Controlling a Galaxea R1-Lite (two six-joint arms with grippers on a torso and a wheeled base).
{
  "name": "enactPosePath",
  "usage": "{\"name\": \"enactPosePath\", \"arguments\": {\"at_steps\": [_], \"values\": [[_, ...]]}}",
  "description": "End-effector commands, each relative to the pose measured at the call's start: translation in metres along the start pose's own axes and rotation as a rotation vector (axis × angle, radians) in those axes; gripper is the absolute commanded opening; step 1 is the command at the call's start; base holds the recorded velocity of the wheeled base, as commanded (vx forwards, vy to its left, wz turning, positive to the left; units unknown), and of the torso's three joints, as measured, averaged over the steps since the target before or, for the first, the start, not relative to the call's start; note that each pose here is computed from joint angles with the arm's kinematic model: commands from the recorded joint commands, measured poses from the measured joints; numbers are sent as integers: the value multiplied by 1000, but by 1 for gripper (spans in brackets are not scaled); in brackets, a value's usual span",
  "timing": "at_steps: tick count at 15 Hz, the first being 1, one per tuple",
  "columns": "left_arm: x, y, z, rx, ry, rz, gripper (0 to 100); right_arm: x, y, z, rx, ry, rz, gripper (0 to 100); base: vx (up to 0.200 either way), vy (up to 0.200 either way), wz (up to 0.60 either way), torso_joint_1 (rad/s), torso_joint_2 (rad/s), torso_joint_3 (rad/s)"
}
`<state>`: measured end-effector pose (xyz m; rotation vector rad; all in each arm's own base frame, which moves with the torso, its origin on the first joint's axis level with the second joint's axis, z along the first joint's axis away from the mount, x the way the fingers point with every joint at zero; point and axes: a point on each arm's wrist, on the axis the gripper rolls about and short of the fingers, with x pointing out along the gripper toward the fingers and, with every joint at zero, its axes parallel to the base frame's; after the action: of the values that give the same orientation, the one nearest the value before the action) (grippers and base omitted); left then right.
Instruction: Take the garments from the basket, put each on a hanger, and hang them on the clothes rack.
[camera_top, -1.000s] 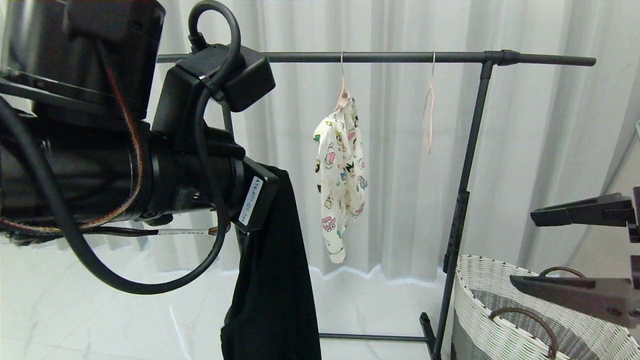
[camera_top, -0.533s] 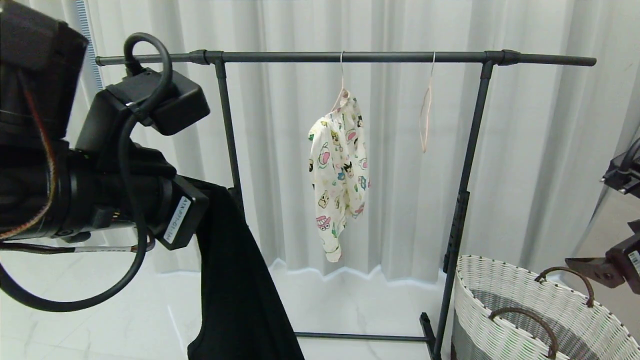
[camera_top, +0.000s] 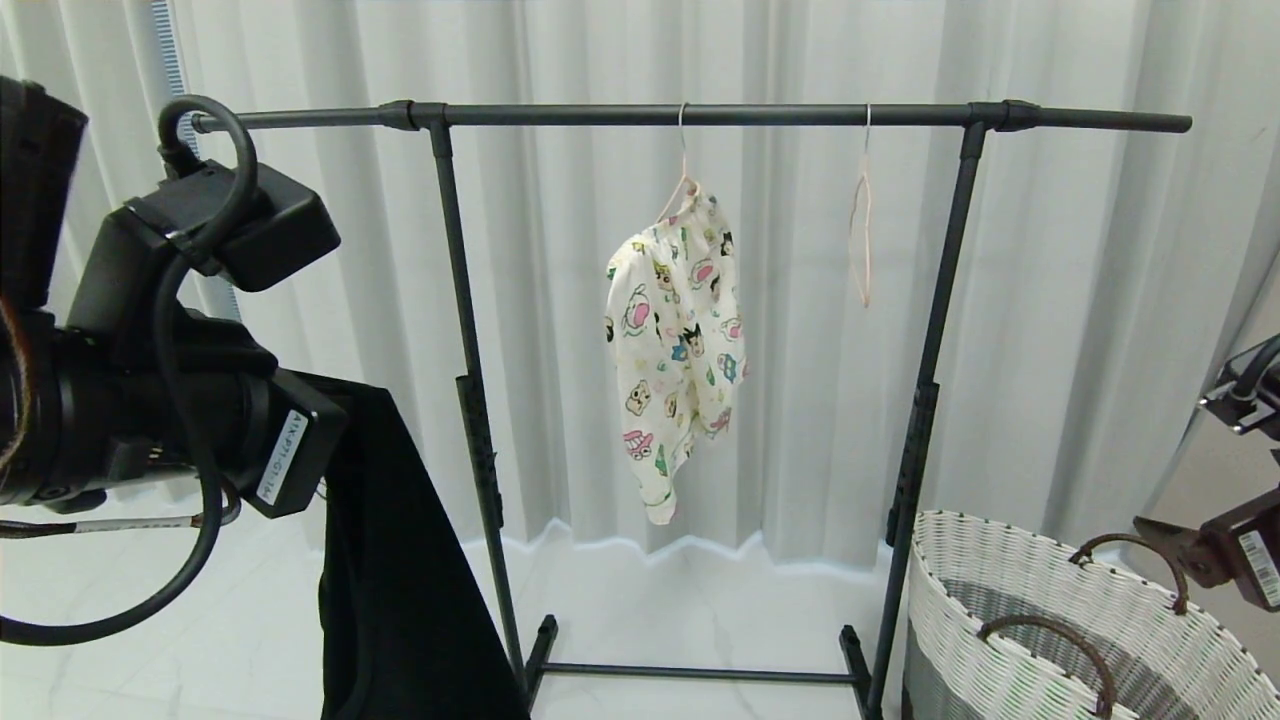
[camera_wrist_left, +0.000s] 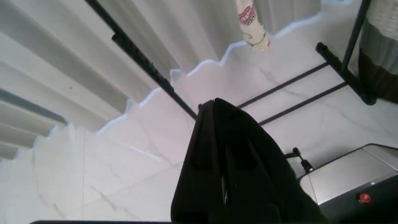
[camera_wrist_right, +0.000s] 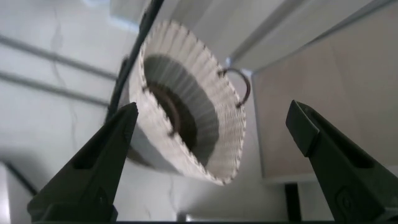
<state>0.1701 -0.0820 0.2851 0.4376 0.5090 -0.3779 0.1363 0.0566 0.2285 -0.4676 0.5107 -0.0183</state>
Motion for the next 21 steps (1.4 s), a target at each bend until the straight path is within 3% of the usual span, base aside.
{"name": "enactPosePath", "arguments": {"at_steps": [1, 11, 17, 21], "values": [[3, 12, -6, -37, 21, 44, 0, 5, -1, -7, 21, 7, -17, 100, 0, 0, 0, 56, -178, -124], [2, 12, -16, -45, 44, 53, 0, 14, -1, -7, 75, 20, 5, 100, 0, 0, 0, 162, -426, -267], [6, 10, -22, -44, 17, 84, 0, 15, 0, -8, 99, 27, 6, 100, 0, 0, 0, 214, -489, -284], [5, 8, -28, -44, 11, 85, 0, 16, 1, -6, 127, -15, 50, 100, 0, 0, 0, 228, -517, -288]]}}
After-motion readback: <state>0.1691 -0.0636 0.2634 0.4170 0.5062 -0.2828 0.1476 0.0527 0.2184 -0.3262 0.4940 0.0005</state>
